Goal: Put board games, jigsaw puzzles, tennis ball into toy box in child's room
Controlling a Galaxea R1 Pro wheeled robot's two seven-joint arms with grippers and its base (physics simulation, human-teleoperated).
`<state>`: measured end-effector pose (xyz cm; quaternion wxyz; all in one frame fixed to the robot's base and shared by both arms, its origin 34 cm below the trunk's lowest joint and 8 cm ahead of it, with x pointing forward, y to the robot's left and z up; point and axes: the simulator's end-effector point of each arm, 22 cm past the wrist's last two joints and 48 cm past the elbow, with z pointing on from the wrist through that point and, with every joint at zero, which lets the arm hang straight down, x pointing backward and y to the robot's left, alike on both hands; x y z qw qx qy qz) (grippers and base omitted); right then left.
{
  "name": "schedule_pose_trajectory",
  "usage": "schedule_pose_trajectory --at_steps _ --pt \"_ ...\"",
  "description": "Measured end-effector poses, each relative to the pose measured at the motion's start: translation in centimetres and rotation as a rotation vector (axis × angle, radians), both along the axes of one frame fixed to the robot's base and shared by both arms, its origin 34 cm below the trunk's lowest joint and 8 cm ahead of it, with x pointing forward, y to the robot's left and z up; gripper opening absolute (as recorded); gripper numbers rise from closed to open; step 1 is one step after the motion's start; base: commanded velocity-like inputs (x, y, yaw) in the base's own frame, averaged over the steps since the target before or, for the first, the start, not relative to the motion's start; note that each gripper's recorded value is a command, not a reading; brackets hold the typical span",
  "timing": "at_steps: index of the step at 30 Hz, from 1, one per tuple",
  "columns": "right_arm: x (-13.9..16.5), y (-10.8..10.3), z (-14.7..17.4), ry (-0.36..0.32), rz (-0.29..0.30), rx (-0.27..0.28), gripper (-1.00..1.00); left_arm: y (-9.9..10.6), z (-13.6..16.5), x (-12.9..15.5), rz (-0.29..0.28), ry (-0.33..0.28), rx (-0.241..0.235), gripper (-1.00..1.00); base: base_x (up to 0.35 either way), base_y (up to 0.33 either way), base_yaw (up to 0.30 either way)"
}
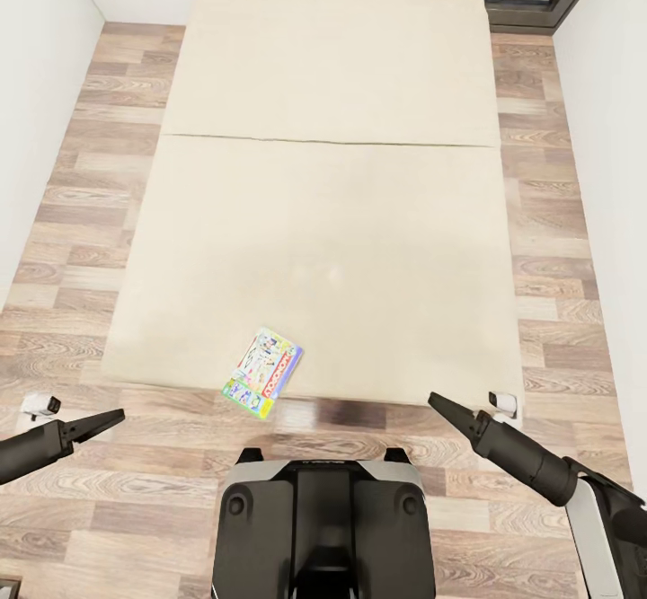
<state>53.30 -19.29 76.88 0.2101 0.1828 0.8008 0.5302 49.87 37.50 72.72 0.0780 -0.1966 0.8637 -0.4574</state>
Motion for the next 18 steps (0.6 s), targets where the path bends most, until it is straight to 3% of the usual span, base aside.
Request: schedule_pose_trajectory --at_steps 18 --pt "0.7 0.2 1.3 -0.031 -0.004 0.007 1.0 0.0 1.3 1.0 -0.001 -0.035 -0.001 1.0 0.0 0.013 0.0"
